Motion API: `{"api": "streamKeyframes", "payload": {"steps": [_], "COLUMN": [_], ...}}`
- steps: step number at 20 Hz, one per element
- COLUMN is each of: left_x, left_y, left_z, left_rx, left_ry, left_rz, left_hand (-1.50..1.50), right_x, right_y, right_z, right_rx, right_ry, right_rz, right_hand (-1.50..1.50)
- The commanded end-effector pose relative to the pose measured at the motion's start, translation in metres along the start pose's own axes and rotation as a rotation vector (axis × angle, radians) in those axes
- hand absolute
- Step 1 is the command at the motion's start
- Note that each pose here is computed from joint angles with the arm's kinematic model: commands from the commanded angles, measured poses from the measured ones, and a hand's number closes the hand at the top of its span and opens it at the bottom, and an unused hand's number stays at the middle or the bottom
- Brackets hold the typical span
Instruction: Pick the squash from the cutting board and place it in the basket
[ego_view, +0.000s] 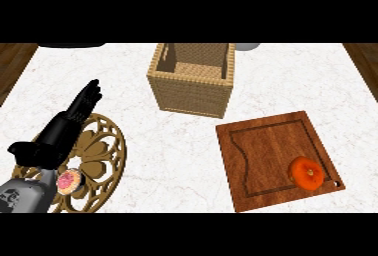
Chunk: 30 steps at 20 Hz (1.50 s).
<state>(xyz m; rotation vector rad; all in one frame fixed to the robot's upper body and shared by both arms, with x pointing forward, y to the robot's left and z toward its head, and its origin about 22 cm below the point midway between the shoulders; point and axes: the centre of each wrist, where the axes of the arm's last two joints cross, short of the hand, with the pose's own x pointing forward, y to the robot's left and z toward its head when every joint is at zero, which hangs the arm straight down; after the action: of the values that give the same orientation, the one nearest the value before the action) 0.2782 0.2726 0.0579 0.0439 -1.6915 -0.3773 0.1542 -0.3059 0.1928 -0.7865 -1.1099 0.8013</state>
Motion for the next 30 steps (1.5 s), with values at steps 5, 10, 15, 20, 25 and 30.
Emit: {"api": "streamKeyframes", "payload": {"steps": [5, 10, 15, 20, 25, 30], "left_x": [-0.010, 0.015, -0.003, 0.000, -0.007, 0.006], "left_y": [-0.001, -0.005, -0.001, -0.014, -0.008, -0.005], "left_z": [0.005, -0.005, 0.001, 0.007, -0.002, 0.001], "left_rx": [0.013, 0.014, -0.002, -0.018, -0.008, 0.006], "left_ry": [-0.011, -0.014, 0.000, 0.006, -0.009, 0.003], "left_rz": [-0.025, -0.003, -0.010, 0.009, 0.007, 0.005], "left_hand": [0.00, 0.00, 0.00, 0.00, 0.00, 0.00], "right_x": [-0.021, -0.050, -0.024, -0.031, -0.042, -0.034], "right_y": [0.070, 0.059, 0.096, 0.090, 0.088, 0.104], "right_z": [-0.037, -0.043, -0.051, -0.066, -0.050, -0.048], "right_rx": [-0.042, -0.056, -0.069, -0.066, -0.065, -0.073], "right_ry": [-0.030, -0.020, -0.025, -0.077, -0.094, -0.063], "right_rz": [-0.031, -0.001, -0.014, -0.039, -0.041, -0.012], "right_hand": [-1.50, -1.50, -1.50, -1.50, -1.50, -1.50]}}
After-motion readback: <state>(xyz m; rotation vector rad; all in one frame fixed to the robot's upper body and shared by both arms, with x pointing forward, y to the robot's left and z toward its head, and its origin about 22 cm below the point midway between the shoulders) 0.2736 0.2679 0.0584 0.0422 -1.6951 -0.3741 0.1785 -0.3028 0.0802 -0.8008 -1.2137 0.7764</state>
